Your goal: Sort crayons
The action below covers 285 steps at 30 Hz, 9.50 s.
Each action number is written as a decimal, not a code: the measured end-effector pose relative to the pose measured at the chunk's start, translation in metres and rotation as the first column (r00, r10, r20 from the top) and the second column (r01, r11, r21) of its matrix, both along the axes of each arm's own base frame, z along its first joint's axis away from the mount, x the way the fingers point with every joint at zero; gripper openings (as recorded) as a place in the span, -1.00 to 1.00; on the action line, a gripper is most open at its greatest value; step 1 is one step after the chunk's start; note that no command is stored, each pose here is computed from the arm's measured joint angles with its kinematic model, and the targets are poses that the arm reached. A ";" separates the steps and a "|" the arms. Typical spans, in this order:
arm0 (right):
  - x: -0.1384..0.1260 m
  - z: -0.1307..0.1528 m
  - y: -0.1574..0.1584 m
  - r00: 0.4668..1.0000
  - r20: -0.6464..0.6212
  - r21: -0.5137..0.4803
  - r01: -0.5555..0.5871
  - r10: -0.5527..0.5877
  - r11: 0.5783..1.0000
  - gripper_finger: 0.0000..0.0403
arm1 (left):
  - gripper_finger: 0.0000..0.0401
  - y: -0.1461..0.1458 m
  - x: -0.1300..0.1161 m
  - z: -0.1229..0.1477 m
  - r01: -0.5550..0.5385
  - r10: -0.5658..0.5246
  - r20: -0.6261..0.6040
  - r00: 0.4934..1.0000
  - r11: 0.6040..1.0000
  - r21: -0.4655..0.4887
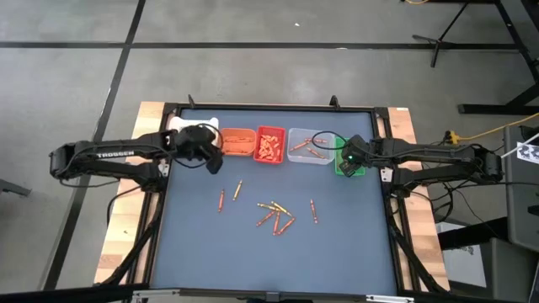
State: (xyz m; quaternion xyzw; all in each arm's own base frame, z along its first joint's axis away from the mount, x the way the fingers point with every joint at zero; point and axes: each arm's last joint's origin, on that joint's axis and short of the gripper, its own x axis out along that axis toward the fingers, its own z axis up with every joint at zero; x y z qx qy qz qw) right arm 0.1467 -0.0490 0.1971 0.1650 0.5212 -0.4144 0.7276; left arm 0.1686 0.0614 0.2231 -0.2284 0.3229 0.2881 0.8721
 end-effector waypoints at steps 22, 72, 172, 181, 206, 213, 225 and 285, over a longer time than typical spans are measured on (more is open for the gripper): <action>0.000 0.000 0.000 1.000 0.001 0.000 0.000 0.000 1.000 -0.28 | -0.42 -0.092 0.064 -0.050 0.260 -0.261 -0.033 0.965 0.965 -0.044; 0.000 0.000 0.000 1.000 0.001 0.001 0.000 0.000 1.000 -0.28 | -0.97 -0.100 0.081 -0.107 0.222 -0.208 -0.223 0.952 0.974 0.042; 0.005 0.001 0.000 0.998 0.065 0.040 -0.016 0.014 0.999 -0.28 | -0.98 0.053 -0.023 -0.041 -0.406 0.513 -0.439 0.738 0.856 0.320; 0.005 0.001 0.000 0.998 0.065 0.040 -0.016 0.014 0.999 -0.28 | -0.98 0.060 -0.021 -0.050 -0.412 0.517 -0.482 0.707 0.855 0.313; 0.004 0.001 0.001 0.998 0.049 0.040 -0.030 0.028 0.999 -0.28 | -0.41 0.060 -0.021 -0.050 -0.415 0.523 -0.479 0.705 0.852 0.320; 0.009 0.020 0.001 0.995 0.082 0.081 -0.061 0.055 0.995 -0.28 | -0.45 0.060 -0.021 -0.050 -0.416 0.524 -0.478 0.705 0.851 0.320; 0.041 0.052 0.027 0.889 0.389 0.153 -0.321 0.242 0.935 -0.28 | -0.42 0.060 -0.021 -0.050 -0.417 0.525 -0.478 0.705 0.851 0.320; 0.103 -0.049 0.153 0.931 0.280 0.198 -0.293 0.233 0.935 -0.28 | -0.42 0.060 -0.021 -0.050 -0.435 0.537 -0.468 0.702 0.843 0.315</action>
